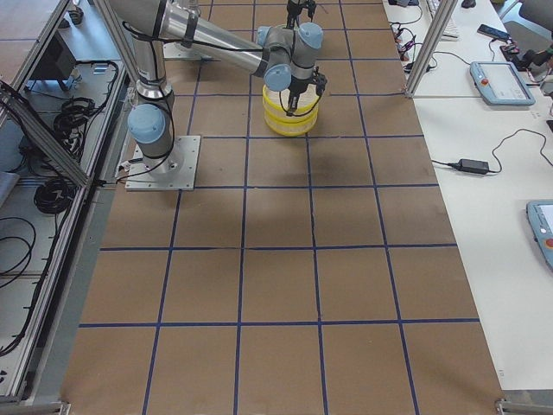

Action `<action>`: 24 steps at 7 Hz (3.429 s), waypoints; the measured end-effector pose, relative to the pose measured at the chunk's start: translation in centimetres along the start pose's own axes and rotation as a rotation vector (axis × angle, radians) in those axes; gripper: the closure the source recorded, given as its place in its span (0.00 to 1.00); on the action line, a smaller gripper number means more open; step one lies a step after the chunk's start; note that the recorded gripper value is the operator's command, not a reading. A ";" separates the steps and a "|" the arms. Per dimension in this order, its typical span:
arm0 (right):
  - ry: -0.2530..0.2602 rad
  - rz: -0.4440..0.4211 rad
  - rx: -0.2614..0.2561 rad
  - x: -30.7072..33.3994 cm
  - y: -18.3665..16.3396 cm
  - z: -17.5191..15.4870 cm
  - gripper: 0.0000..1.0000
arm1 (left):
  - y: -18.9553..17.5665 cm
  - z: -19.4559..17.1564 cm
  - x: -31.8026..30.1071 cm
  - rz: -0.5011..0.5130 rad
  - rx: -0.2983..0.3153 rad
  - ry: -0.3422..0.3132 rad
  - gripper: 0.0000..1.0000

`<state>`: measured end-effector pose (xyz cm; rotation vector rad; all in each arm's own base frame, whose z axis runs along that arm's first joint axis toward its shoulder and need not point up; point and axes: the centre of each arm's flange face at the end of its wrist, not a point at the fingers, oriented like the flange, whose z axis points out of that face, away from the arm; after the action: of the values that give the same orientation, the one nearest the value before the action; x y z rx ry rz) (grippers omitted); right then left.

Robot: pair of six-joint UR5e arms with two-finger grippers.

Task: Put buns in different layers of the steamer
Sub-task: 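Move the left gripper to the brown bun while the right restacks the top tier, then grasp the brown bun on the plate with the left gripper and lift it, then carry the brown bun over the top steamer tier and release it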

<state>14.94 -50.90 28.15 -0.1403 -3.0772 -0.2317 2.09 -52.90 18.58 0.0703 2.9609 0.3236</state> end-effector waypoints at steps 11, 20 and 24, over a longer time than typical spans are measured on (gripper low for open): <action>0.010 -0.002 0.018 0.2 0.3 0.9 0.00 | -0.2 -1.9 -0.3 -0.012 0.033 -0.010 0.89; 0.004 0.022 0.037 2.4 0.8 -9.9 0.00 | 4.8 -20.9 34.2 -0.073 0.121 0.467 0.66; -0.002 0.019 0.057 3.1 2.8 -14.2 0.00 | 5.8 -21.1 38.5 -0.083 0.118 0.509 0.08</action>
<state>12.74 -50.06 42.74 -0.1680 -3.0789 -0.1429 -39.15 -49.22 34.18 -0.1432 3.4712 0.1740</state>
